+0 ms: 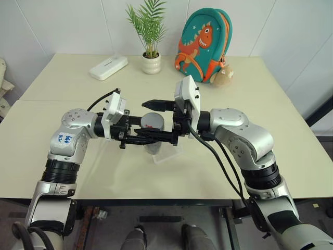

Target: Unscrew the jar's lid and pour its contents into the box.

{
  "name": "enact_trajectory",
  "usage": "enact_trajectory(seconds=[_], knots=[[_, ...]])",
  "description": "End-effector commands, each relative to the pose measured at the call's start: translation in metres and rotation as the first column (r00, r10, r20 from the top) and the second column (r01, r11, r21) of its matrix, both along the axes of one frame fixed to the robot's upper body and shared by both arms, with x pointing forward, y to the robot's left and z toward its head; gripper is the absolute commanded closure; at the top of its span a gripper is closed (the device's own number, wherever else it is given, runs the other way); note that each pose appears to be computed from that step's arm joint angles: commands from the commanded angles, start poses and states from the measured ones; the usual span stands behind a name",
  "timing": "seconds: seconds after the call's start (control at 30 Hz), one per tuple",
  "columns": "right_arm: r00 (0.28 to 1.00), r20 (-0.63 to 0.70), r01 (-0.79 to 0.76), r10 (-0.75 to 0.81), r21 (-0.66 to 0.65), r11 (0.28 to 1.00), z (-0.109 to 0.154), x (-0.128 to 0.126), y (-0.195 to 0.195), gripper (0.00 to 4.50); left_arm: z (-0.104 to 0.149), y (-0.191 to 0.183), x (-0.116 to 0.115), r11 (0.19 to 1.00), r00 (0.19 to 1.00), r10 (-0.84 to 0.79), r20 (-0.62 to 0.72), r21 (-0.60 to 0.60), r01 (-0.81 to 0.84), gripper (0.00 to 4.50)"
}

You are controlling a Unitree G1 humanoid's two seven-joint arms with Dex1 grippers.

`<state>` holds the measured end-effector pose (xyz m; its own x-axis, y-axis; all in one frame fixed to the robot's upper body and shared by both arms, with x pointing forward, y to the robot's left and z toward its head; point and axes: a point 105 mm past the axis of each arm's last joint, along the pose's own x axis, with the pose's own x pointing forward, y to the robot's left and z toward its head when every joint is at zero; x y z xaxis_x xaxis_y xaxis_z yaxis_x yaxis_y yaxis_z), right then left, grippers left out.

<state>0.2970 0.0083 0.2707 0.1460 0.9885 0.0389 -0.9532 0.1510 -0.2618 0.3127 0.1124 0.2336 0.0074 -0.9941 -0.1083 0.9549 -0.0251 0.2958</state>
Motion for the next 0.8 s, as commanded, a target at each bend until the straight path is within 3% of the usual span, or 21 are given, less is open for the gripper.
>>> enact_trajectory(seconds=[0.03,0.4,0.8], knots=[[0.998,0.057,-0.012,0.011,0.018,1.0,0.012,-0.003,0.002,0.27,0.007,0.0,-0.006,1.0,0.999,-0.011,0.053,-0.006,0.012,2.48],[0.997,0.07,0.027,-0.026,-0.005,1.0,0.012,0.007,-0.002,0.27,0.007,0.0,-0.011,1.0,0.998,-0.013,0.056,-0.022,0.014,2.48],[0.989,0.102,0.116,-0.109,-0.056,0.992,0.018,0.015,-0.035,0.27,0.005,0.009,-0.011,0.999,0.999,-0.016,0.042,-0.035,0.017,2.48]])
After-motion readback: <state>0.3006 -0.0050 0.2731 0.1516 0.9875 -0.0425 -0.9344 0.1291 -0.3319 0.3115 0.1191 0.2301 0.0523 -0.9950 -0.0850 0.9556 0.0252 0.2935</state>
